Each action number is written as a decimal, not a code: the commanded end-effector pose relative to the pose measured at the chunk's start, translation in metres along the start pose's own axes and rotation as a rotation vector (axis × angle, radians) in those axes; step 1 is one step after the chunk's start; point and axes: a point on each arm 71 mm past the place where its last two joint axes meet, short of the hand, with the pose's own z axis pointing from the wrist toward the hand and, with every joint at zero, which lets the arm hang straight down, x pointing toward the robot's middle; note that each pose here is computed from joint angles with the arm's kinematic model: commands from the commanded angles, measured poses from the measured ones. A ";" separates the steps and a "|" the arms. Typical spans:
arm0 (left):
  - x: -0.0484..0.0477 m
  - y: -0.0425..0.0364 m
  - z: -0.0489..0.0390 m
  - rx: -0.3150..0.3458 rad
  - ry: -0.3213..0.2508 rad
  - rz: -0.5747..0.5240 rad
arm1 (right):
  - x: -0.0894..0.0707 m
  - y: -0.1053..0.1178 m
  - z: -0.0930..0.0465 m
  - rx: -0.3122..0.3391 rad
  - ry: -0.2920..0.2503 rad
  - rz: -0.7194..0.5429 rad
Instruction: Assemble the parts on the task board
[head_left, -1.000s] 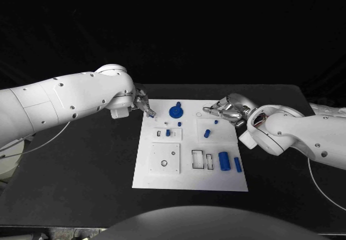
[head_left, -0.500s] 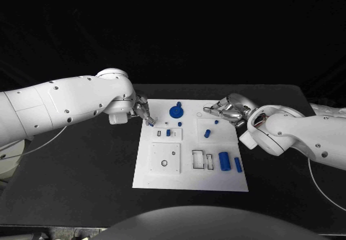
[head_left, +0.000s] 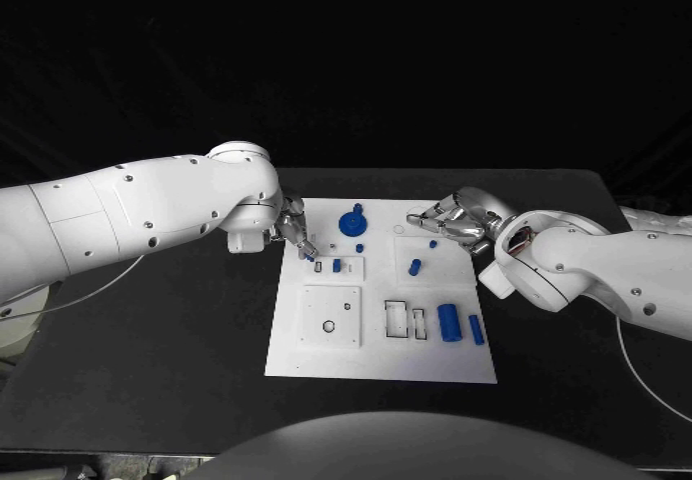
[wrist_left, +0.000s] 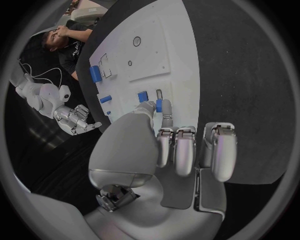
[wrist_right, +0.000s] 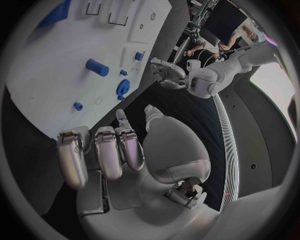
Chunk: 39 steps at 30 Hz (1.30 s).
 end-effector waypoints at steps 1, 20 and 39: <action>0.0046 -0.0020 0.0015 -0.023 0.037 0.021 | 0.001 0.001 0.000 -0.007 0.005 -0.009; 0.0126 -0.0054 0.0086 -0.027 0.057 0.037 | 0.002 0.002 0.000 -0.013 0.008 -0.008; 0.0125 -0.0082 0.0115 -0.025 0.035 0.040 | 0.002 0.002 0.000 -0.011 0.007 -0.008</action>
